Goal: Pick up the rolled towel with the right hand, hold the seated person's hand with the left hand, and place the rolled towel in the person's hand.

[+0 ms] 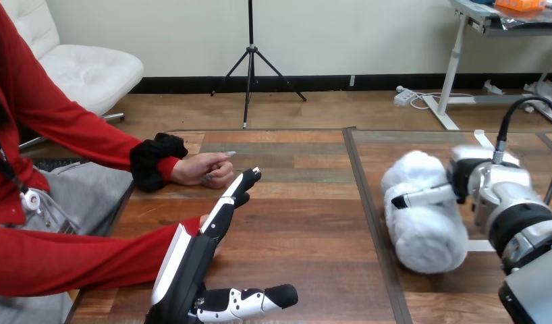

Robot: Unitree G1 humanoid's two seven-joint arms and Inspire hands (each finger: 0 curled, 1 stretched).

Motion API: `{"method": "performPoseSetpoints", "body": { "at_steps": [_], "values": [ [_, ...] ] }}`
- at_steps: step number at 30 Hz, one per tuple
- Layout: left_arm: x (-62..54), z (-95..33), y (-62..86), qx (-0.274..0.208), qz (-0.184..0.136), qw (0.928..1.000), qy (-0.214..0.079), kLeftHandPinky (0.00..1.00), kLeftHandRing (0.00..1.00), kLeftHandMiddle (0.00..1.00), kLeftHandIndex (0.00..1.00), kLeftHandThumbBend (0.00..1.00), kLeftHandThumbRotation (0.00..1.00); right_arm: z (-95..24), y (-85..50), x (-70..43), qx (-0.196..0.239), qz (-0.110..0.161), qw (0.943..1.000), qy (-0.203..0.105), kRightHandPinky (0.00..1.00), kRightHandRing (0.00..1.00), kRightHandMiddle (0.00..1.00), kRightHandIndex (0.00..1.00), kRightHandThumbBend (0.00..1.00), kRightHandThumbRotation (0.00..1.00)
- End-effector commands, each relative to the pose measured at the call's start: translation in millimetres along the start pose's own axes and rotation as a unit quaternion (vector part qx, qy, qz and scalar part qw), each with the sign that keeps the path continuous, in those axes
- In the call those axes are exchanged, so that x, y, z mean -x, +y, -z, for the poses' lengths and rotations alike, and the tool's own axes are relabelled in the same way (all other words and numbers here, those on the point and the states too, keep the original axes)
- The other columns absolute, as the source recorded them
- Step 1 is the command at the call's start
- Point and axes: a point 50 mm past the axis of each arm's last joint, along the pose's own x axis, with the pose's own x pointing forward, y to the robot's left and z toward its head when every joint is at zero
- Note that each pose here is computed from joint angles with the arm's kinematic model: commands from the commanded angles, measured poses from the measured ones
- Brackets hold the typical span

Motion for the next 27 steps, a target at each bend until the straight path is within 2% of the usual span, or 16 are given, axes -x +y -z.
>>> {"method": "performPoseSetpoints", "body": {
  "at_steps": [1,3,6,11,12,16,21,27],
  "values": [
    [-13.9,-7.8,9.7,-0.014,-0.011,0.9991,-0.039,0.91,0.95,0.94,0.93,1.00,0.53,-7.1,-0.9,0.6,-0.114,0.038,0.9926,-0.016,0.20,0.33,0.54,0.85,0.96,0.21],
    [-13.8,-7.5,10.0,-0.014,-0.011,0.9991,-0.038,0.91,0.95,0.94,0.93,1.00,0.53,-6.3,-0.9,0.4,-0.167,0.049,0.9846,-0.018,0.19,0.30,0.48,0.82,0.97,0.11],
    [-13.8,-7.4,10.6,-0.015,-0.011,0.9991,-0.038,0.91,0.95,0.94,0.93,1.00,0.53,-6.4,-0.8,0.3,-0.201,0.059,0.9776,-0.023,0.18,0.28,0.43,0.79,0.97,0.06],
    [-14.4,-7.4,11.0,-0.018,-0.011,0.9991,-0.038,0.91,0.95,0.94,0.93,1.00,0.53,-7.9,-1.3,0.4,-0.208,0.068,0.9751,-0.036,0.19,0.28,0.40,0.71,0.96,0.02],
    [-14.5,-7.4,11.1,-0.018,-0.011,0.9991,-0.038,0.91,0.95,0.94,0.93,1.00,0.53,-8.2,-1.5,0.4,-0.210,0.069,0.9745,-0.038,0.20,0.28,0.40,0.67,0.95,0.01],
    [-14.8,-7.5,11.5,-0.020,-0.010,0.9990,-0.038,0.91,0.95,0.94,0.93,1.00,0.53,-8.8,-2.2,0.5,-0.218,0.076,0.9719,-0.048,0.20,0.28,0.39,0.60,0.94,0.00],
    [-15.9,-7.8,11.2,-0.016,-0.008,0.9990,-0.041,0.91,0.95,0.94,0.93,1.00,0.53,-7.6,-1.8,0.3,-0.244,0.085,0.9646,-0.055,0.21,0.28,0.38,0.52,0.92,0.00],
    [-16.1,-7.5,11.7,-0.019,-0.007,0.9990,-0.040,0.90,0.94,0.94,0.93,1.00,0.53,-6.2,-1.0,0.1,-0.261,0.096,0.9586,-0.061,0.20,0.28,0.38,0.50,0.90,0.00]
  ]
}}
